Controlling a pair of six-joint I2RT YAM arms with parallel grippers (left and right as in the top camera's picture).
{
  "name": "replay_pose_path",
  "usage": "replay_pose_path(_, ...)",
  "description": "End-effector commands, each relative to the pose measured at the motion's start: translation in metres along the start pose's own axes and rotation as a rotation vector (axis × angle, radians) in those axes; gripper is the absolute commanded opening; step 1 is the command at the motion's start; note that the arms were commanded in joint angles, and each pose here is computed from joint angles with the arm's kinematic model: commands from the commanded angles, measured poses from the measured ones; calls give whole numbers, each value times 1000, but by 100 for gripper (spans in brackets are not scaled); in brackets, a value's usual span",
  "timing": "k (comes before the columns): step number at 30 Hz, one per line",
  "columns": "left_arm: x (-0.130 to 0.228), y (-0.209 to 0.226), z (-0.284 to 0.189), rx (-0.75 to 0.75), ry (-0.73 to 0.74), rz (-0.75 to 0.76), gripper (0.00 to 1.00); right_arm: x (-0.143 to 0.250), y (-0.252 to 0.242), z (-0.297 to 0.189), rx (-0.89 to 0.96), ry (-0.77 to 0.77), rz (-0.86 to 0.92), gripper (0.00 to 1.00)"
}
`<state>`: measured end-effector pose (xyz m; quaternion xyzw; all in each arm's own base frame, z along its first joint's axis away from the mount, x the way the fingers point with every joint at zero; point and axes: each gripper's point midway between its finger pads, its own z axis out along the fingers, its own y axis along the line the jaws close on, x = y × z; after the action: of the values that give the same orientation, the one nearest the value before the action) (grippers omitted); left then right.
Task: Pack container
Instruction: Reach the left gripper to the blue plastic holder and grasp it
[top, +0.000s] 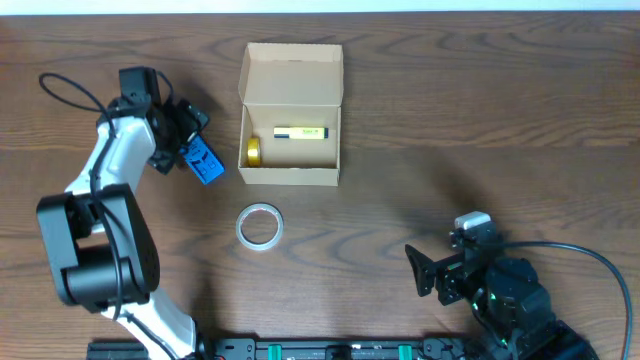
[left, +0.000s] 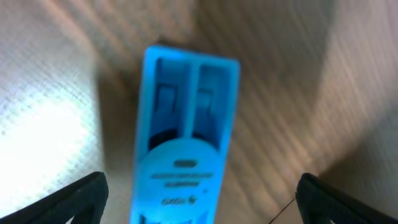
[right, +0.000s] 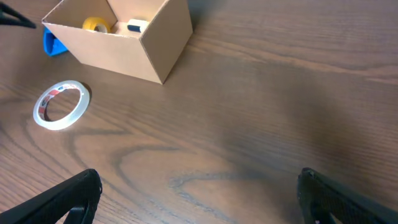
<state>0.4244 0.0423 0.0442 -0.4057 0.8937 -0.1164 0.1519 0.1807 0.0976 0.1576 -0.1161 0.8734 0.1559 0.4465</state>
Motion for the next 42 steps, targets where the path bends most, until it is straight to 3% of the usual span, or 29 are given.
replay_pose_path(1,-8,-6,3,-5,14,9,96,-1,-1,-1,1,-4,17,99)
replay_pose_path(27,10,28,39,-204,174,29,92,-1,-1,-1,2,-5,17,99)
replay_pose_path(33,10,29,39,-205,176,41,60,-1,-1,-1,1,-4,17,99)
replay_pose_path(39,13,26,39,-191,188,39,44,-1,-1,-1,2,-5,17,99)
replay_pose_path(42,15,21,38,-164,203,36,43,-1,-1,-1,1,-4,17,99)
